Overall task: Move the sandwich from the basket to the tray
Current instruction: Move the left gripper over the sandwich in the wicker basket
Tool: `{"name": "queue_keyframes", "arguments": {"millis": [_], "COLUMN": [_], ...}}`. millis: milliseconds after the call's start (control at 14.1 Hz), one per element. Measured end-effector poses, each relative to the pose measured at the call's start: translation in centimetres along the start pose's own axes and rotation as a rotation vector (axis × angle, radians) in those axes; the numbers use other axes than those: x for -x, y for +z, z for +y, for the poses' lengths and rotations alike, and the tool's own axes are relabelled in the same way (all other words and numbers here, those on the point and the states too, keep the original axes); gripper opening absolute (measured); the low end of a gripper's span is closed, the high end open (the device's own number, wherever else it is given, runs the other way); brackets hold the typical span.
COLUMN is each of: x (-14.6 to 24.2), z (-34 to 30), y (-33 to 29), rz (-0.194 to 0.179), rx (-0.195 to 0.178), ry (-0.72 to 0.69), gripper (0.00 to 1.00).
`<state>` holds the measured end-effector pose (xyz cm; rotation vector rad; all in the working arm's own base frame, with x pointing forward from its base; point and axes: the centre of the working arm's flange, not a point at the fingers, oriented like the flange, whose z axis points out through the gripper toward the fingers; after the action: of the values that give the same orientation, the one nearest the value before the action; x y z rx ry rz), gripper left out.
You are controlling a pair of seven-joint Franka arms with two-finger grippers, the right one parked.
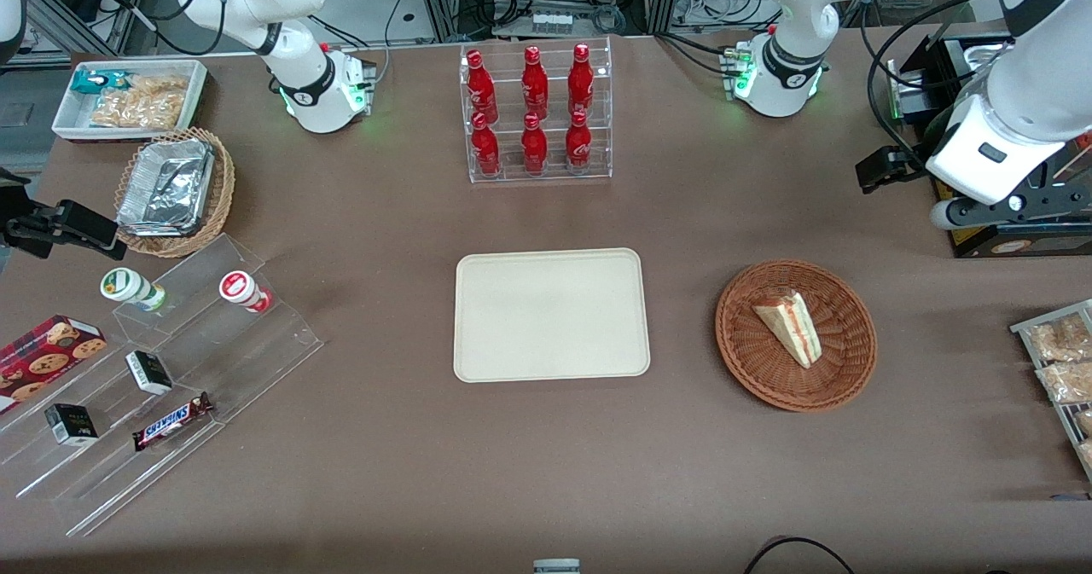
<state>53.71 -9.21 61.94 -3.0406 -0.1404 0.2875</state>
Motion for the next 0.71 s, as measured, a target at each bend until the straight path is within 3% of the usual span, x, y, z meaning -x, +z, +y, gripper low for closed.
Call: {"name": "queue_keyframes", "arguments": {"millis": [426,567,709], "x": [-0.6,-1.9,-4.2], "z": [-0.2,-0.6,-0.9], "y": [0.7,2.2,5.4], "rz": [-0.016,-0.047,-0.107], "rx": [0.0,0.001,0.002], "ry": [-0.004,-0.011,-0.018], "gripper": [1.0,1.0,1.0]}}
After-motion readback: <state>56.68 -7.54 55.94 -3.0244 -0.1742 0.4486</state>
